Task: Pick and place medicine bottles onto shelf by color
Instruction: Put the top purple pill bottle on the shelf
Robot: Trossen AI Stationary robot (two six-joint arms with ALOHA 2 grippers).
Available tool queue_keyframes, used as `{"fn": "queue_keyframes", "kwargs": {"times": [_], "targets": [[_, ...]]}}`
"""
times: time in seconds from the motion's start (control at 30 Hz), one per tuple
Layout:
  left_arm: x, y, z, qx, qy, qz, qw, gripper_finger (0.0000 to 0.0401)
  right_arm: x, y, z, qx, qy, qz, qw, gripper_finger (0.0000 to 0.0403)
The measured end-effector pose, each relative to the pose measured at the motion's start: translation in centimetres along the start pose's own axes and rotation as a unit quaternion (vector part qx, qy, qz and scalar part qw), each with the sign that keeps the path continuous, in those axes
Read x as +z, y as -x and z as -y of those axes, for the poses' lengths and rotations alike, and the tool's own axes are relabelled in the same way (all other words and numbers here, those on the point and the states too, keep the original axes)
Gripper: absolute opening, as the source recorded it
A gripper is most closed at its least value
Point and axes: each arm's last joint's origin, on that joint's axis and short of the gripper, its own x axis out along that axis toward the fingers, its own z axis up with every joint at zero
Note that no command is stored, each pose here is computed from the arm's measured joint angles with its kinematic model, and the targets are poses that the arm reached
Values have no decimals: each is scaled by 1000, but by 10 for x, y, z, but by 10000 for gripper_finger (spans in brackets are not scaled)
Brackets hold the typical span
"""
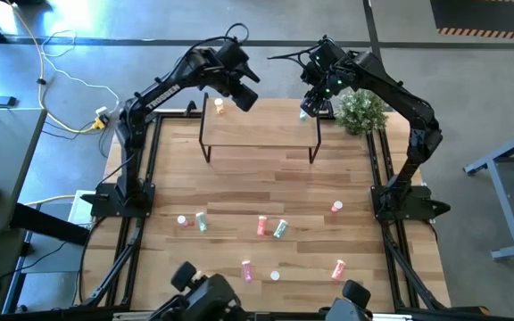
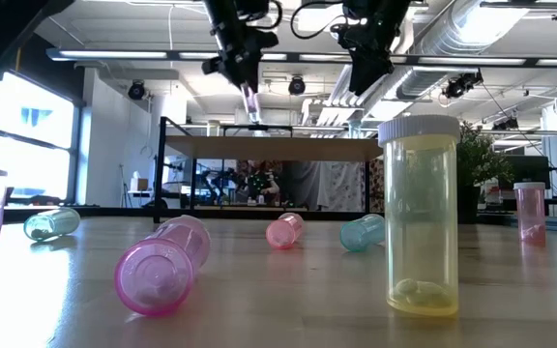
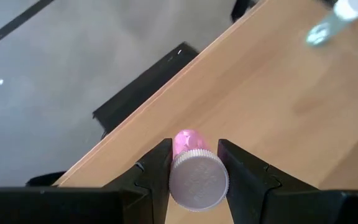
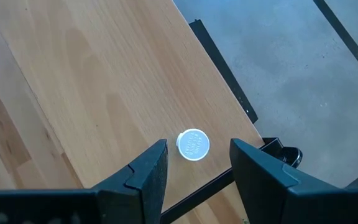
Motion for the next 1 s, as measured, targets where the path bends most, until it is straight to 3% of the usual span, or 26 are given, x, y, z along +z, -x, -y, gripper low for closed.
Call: {"fn": "queue_keyframes", "kwargs": {"times": [0.5, 1.0], "targets": [[-1, -50, 9, 15, -20, -61, 998, 115, 0, 0, 0, 0, -2, -1, 1000, 165], [-6, -62, 17, 4, -29, -90, 996, 115, 0, 0, 0, 0, -2, -1, 1000, 165]]}}
